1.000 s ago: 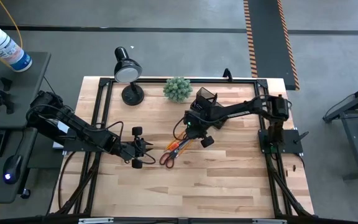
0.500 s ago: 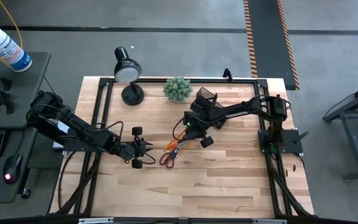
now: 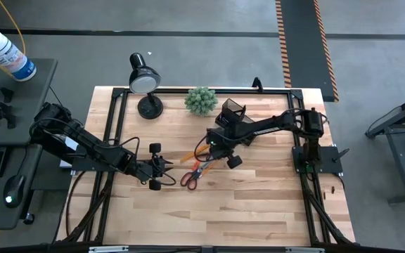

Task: Pick and place office supplies into organizer
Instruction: Put the black ballpen into the black desk organizer

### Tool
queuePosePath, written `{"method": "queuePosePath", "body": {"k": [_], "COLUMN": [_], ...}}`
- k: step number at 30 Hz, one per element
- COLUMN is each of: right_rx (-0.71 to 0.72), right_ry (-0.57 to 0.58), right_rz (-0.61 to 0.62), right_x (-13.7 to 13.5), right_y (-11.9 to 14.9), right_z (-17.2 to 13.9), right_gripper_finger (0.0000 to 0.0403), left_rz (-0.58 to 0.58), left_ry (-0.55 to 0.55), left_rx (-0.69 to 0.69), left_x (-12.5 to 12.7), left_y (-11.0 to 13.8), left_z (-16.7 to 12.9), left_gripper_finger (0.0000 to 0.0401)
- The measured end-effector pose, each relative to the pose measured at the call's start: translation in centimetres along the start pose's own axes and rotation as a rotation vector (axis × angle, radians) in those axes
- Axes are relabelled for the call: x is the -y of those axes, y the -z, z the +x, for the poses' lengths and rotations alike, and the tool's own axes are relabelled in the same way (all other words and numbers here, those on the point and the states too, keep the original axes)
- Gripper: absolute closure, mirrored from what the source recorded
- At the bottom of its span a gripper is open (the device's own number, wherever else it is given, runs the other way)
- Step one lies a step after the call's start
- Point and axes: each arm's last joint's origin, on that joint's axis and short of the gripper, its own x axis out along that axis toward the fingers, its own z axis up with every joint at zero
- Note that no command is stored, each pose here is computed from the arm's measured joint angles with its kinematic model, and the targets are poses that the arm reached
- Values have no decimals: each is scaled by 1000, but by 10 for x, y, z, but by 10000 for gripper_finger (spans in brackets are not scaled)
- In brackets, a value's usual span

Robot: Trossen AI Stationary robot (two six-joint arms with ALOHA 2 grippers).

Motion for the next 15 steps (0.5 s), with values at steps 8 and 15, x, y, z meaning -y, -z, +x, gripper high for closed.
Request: {"method": "queuePosePath", "body": {"k": [8, 15], "right_rx": [-38, 46], "right_ry": [51, -12], "right_rz": [-21, -8], "right_x": [-3, -13], "right_y": [-21, -53], "right_z": [-20, -49], "right_gripper_finger": [402, 402], "left_rz": [1, 9], "left_ry": [0, -1], "left_rx": [-2, -15], "left_x": [0, 0], "left_y": [0, 2], "left_z": [0, 0], "left_gripper_finger": [334, 334]}}
